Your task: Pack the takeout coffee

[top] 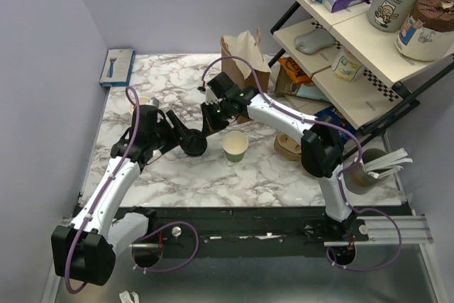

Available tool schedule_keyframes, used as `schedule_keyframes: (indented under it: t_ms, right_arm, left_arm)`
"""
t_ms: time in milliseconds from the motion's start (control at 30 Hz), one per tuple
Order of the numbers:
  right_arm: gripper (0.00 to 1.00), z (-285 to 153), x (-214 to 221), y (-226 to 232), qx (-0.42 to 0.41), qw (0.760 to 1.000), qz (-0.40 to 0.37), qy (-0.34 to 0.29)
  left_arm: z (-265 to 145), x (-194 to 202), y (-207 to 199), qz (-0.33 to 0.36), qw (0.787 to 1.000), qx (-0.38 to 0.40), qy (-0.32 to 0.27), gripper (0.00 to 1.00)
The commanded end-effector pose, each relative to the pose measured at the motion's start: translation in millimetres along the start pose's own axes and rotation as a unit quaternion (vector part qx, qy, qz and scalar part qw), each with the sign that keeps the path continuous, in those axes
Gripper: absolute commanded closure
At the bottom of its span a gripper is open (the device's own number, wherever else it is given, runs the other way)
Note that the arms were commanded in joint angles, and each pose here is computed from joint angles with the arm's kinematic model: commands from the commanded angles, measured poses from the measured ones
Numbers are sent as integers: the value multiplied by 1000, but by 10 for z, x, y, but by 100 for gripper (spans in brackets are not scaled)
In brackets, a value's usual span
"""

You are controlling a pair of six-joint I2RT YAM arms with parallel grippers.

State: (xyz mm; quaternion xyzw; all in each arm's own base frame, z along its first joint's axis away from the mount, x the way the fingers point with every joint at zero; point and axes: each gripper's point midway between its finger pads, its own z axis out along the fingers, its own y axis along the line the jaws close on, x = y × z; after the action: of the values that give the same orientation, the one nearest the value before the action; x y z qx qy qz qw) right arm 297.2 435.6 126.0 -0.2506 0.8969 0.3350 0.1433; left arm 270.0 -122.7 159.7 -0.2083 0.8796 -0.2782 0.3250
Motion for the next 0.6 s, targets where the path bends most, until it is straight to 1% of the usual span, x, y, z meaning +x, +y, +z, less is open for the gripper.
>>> schedule_keyframes:
  t_ms: [0,100,233,333,433,467,567]
  right_arm:
    - [99,-75,-14,86,-15,1000,-7,-8]
    - [99,-58,-14,59,-9,1000,-6,-8]
    - [99,-31,-5,1,2,1000,-7,-9]
    - [99,-18,-4,9,0,1000,-8,-9]
    - [99,-24,-6,13,-1,1000,-12,-9]
    - [99,-32,-13,6,2,1000,-12,-11]
    - [99,-45,-31,-14,8,1000,-14,-15]
  left_arm:
    - [-117,-31,-220,-7,999,43,6,26]
    - [-123,-13,-251,-8,999,52,11,27]
    - [-143,-22,-228,-6,999,42,10,28]
    - [-149,-30,-183,-1,1000,29,8,28]
    - [-159,-56,-82,9,1000,0,2,28]
    - [-163,-29,-30,9,1000,-14,8,28]
    - [-156,-28,-17,9,1000,-17,9,28]
